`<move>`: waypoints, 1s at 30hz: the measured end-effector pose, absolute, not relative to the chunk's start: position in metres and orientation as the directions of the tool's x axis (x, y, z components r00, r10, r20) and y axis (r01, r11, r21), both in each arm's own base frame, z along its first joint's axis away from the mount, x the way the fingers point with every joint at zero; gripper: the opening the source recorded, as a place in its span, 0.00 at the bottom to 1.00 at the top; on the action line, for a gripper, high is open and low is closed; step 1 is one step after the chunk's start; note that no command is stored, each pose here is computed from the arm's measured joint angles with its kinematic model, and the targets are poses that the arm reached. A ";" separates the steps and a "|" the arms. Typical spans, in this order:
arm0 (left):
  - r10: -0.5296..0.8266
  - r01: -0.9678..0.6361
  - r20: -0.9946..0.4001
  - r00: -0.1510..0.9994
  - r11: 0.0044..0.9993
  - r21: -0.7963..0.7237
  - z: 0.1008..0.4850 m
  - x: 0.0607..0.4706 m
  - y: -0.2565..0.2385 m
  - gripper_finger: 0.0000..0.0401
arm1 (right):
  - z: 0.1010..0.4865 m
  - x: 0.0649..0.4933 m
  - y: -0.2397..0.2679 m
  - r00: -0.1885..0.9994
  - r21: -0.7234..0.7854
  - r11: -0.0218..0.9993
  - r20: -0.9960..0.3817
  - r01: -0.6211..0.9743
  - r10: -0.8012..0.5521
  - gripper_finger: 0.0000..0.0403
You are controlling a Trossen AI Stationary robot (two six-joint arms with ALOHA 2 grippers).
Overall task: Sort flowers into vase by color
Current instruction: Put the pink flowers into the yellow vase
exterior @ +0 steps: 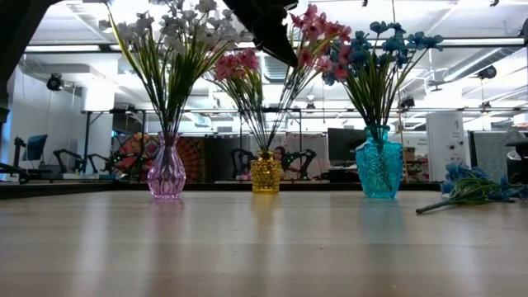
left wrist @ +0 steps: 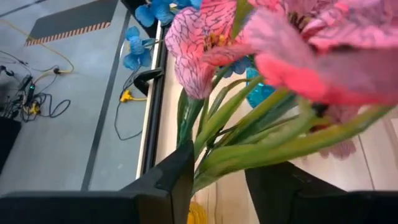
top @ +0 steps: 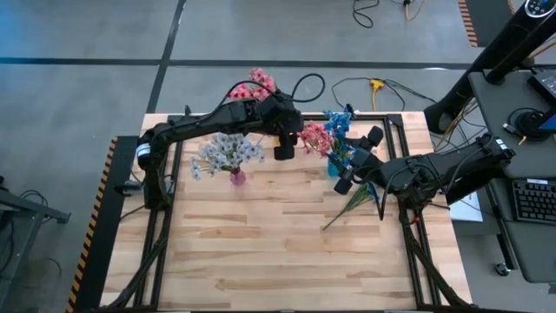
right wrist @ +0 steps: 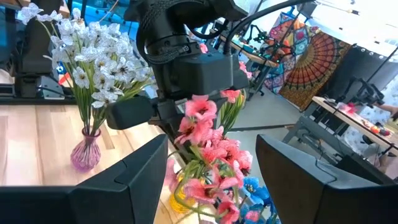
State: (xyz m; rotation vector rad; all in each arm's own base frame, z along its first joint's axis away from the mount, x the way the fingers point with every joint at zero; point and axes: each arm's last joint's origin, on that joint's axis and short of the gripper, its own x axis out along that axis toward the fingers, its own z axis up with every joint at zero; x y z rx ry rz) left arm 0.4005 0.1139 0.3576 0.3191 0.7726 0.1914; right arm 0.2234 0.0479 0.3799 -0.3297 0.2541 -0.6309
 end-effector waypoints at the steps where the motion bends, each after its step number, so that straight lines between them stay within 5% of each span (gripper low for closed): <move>1: 0.285 -0.054 -0.653 0.702 0.935 0.351 0.358 0.400 0.114 0.30 | 0.380 0.223 0.048 0.779 -0.376 0.758 -0.131 0.533 -0.613 0.59; 11: 0.263 0.003 -0.667 0.697 0.930 0.369 0.352 0.402 0.116 0.53 | 0.378 0.223 0.048 0.776 -0.385 0.758 -0.147 0.527 -0.614 0.59; 17: 0.252 0.018 -0.664 0.704 0.929 0.371 0.350 0.405 0.116 0.57 | 0.377 0.223 0.048 0.775 -0.386 0.757 -0.147 0.527 -0.614 0.59; 21: 0.254 0.018 -0.657 0.710 0.926 0.377 0.351 0.405 0.117 0.52 | 0.377 0.223 0.048 0.775 -0.386 0.757 -0.147 0.527 -0.614 0.59; 30: 0.256 0.015 -0.653 0.713 0.925 0.379 0.351 0.405 0.117 0.21 | 0.377 0.223 0.048 0.775 -0.380 0.759 -0.147 0.529 -0.614 0.59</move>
